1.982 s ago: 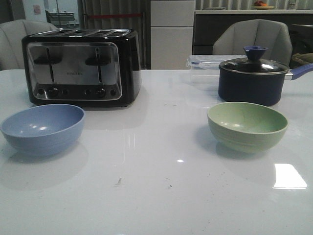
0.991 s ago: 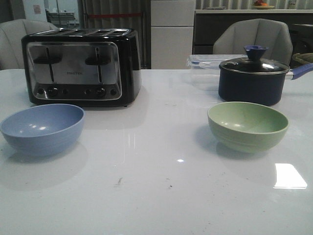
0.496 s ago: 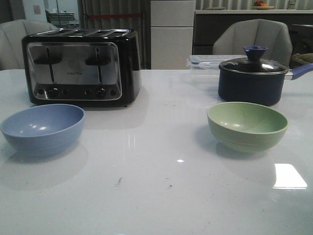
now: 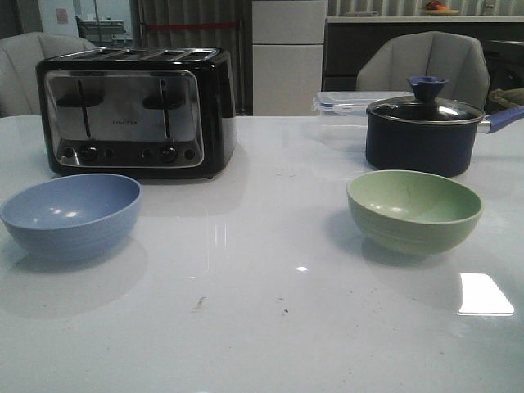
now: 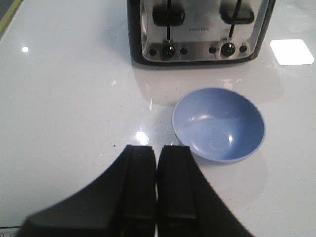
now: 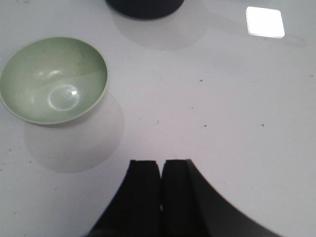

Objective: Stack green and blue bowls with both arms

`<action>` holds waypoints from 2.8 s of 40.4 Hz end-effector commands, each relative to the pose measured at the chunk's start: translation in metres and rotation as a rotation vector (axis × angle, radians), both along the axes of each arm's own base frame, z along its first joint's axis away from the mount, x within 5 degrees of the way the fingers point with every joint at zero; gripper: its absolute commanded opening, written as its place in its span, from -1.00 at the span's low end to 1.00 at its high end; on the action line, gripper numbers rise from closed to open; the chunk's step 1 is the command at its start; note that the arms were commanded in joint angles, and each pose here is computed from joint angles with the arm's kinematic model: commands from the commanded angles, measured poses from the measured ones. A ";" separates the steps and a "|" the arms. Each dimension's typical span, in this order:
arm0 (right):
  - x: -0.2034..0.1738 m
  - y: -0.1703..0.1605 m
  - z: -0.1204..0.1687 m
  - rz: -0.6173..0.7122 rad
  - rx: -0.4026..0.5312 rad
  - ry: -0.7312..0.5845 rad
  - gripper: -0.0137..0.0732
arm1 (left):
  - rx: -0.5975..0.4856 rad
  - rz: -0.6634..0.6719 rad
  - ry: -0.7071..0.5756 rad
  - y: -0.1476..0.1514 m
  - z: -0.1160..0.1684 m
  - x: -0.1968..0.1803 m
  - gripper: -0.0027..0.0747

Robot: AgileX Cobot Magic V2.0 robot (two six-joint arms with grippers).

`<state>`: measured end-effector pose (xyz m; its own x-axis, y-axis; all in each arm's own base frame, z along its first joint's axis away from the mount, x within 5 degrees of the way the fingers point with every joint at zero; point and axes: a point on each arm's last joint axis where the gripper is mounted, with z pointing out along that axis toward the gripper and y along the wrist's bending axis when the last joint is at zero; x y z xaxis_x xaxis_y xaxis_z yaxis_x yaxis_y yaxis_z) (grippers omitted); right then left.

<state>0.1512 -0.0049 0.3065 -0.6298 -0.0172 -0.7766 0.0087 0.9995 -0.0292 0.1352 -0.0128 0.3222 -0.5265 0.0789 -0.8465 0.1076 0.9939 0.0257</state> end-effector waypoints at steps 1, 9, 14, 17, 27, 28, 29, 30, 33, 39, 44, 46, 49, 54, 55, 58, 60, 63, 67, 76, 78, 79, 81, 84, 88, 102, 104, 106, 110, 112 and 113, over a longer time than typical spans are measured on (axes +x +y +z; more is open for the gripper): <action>0.011 -0.002 0.009 0.004 -0.024 -0.051 -0.07 | -0.016 -0.002 -0.062 -0.002 0.011 0.011 -0.22; 0.033 0.000 -0.005 -0.001 0.025 0.034 0.61 | -0.012 -0.002 -0.019 -0.003 0.004 0.022 0.42; 0.058 0.003 -0.011 -0.013 0.103 0.089 0.58 | -0.009 -0.002 0.009 -0.004 0.000 0.028 0.38; 0.076 0.004 -0.013 -0.017 0.130 0.136 0.58 | -0.007 -0.001 0.026 -0.004 -0.003 0.031 0.36; 0.138 0.011 -0.035 0.004 0.253 0.291 0.58 | -0.003 -0.001 0.069 -0.005 -0.010 0.039 0.29; 0.143 0.012 -0.037 0.013 0.259 0.297 0.58 | -0.003 -0.001 0.070 -0.005 -0.011 0.039 0.29; 0.150 0.013 -0.040 0.017 0.275 0.304 0.58 | -0.003 -0.001 0.071 -0.005 -0.011 0.040 0.29; 0.155 0.014 -0.042 0.022 0.286 0.308 0.58 | -0.003 -0.001 0.070 -0.005 -0.011 0.040 0.29; 0.172 0.016 -0.051 0.038 0.316 0.328 0.58 | -0.003 -0.001 0.068 -0.005 -0.011 0.040 0.29; 0.200 0.017 -0.066 0.041 0.333 0.360 0.58 | -0.003 -0.001 0.068 -0.005 -0.011 0.040 0.27; 0.217 0.017 -0.081 0.044 0.329 0.388 0.51 | -0.003 -0.001 0.068 -0.005 -0.011 0.040 0.27; 0.222 0.017 -0.085 0.045 0.329 0.399 0.42 | -0.003 -0.001 0.067 -0.005 -0.011 0.041 0.27; 0.227 0.018 -0.092 0.047 0.331 0.423 0.25 | -0.003 -0.001 0.067 -0.005 -0.011 0.041 0.27; 0.229 0.018 -0.099 0.048 0.334 0.449 -0.01 | -0.003 -0.001 0.067 -0.005 -0.011 0.041 0.27; 0.229 0.018 -0.099 0.050 0.335 0.453 -0.06 | -0.003 -0.001 0.067 -0.005 -0.011 0.041 0.27; 0.228 0.018 -0.097 0.053 0.336 0.456 -0.20 | -0.003 -0.001 0.067 -0.005 -0.011 0.041 0.27; 0.227 0.019 -0.097 0.055 0.337 0.460 -0.28 | -0.003 -0.001 0.067 -0.005 -0.011 0.041 0.27; 0.226 0.019 -0.092 0.060 0.332 0.452 -0.39 | -0.003 -0.001 0.067 -0.005 -0.011 0.041 0.27; 0.222 0.025 -0.080 0.084 0.318 0.427 -0.49 | -0.003 -0.001 0.067 -0.005 -0.011 0.041 0.27; 0.203 0.076 -0.034 0.272 0.229 0.360 -0.53 | -0.003 -0.001 0.067 -0.005 -0.011 0.041 0.27; 0.198 0.096 -0.029 0.340 0.193 0.356 -0.53 | -0.003 -0.001 0.067 -0.005 -0.011 0.041 0.27; 0.196 0.104 -0.027 0.369 0.177 0.356 -0.53 | -0.003 -0.001 0.067 -0.005 -0.011 0.041 0.27; 0.191 0.126 -0.026 0.437 0.140 0.354 -0.53 | -0.003 -0.001 0.067 -0.005 -0.011 0.041 0.27; 0.182 0.154 -0.029 0.522 0.089 0.349 -0.53 | -0.003 -0.001 0.067 -0.005 -0.011 0.041 0.27; 0.172 0.184 -0.038 0.595 0.049 0.368 -0.53 | -0.003 -0.001 0.067 -0.005 -0.011 0.041 0.27; 0.177 0.212 -0.088 0.621 0.018 0.475 -0.47 | -0.003 -0.001 0.067 -0.005 -0.011 0.041 0.27; 0.178 0.212 -0.089 0.621 0.013 0.473 -0.36 | -0.003 -0.001 0.067 -0.005 -0.011 0.041 0.26; 0.179 0.212 -0.089 0.622 0.008 0.466 -0.20 | -0.003 -0.001 0.067 -0.005 -0.011 0.041 0.24; 0.180 0.210 -0.087 0.624 -0.006 0.450 0.14 | -0.003 -0.001 0.067 -0.005 -0.011 0.041 0.24; 0.179 0.209 -0.082 0.625 -0.008 0.431 0.26 | -0.003 -0.001 0.067 -0.005 -0.011 0.041 0.24; 0.178 0.209 -0.078 0.626 -0.008 0.419 0.30 | -0.003 -0.001 0.067 -0.005 -0.011 0.041 0.24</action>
